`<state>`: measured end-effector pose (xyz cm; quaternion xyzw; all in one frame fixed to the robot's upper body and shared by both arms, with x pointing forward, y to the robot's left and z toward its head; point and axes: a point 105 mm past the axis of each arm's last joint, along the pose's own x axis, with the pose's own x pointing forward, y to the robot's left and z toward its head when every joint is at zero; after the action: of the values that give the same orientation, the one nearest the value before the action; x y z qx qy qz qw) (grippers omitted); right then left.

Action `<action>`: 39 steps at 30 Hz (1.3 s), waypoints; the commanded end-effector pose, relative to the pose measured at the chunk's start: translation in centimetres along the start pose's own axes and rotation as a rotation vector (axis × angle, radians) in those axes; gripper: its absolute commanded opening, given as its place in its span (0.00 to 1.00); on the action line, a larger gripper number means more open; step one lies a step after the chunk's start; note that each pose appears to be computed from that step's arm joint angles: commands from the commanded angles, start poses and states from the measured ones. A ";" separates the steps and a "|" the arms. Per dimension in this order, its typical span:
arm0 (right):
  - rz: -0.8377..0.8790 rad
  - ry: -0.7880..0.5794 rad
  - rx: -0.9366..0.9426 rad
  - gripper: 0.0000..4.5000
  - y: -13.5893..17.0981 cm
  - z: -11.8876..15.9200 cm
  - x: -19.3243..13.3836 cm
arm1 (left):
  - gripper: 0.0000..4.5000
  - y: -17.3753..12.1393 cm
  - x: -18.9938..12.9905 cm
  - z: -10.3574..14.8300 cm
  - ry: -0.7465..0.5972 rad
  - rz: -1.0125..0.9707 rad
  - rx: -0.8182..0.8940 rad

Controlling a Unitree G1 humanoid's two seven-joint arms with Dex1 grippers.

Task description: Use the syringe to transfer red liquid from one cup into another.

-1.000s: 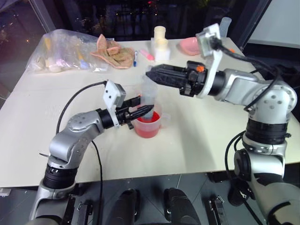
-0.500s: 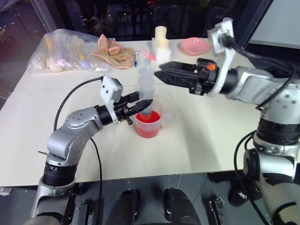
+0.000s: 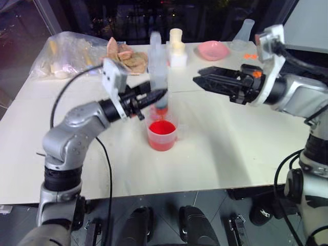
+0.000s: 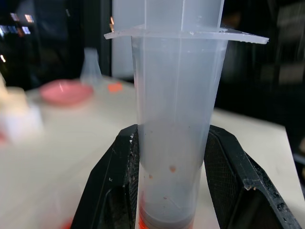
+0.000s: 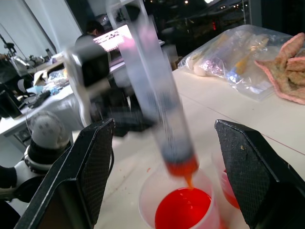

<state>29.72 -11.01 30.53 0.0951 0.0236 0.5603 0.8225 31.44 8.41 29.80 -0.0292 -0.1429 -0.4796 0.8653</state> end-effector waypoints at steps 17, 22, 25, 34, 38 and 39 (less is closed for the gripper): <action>0.035 -0.079 -0.095 0.77 0.8 2.0 2.0 | 0.32 5.6 2.1 -2.9 -0.041 0.155 0.234; 0.018 -0.111 -0.108 0.77 0.3 3.1 3.4 | 0.32 5.7 2.2 -4.8 -0.023 0.153 0.223; -0.030 -0.147 -0.120 0.77 -0.9 4.1 4.7 | 0.32 5.7 2.3 -5.2 -0.023 0.148 0.218; -0.044 -0.083 -0.146 0.77 -1.9 3.7 8.2 | 0.32 5.5 2.5 -5.9 -0.019 0.141 0.210; -0.047 -0.081 -0.156 0.77 -2.2 3.7 9.1 | 0.32 5.3 2.6 -5.9 -0.018 0.135 0.206; -0.046 -0.084 -0.155 0.77 -2.3 3.8 9.2 | 0.32 5.3 2.6 -6.0 -0.016 0.131 0.200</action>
<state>36.30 -4.03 32.29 0.0619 -0.0127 0.5295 0.8460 38.95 8.03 24.25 0.0368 -0.1719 -0.4029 0.8982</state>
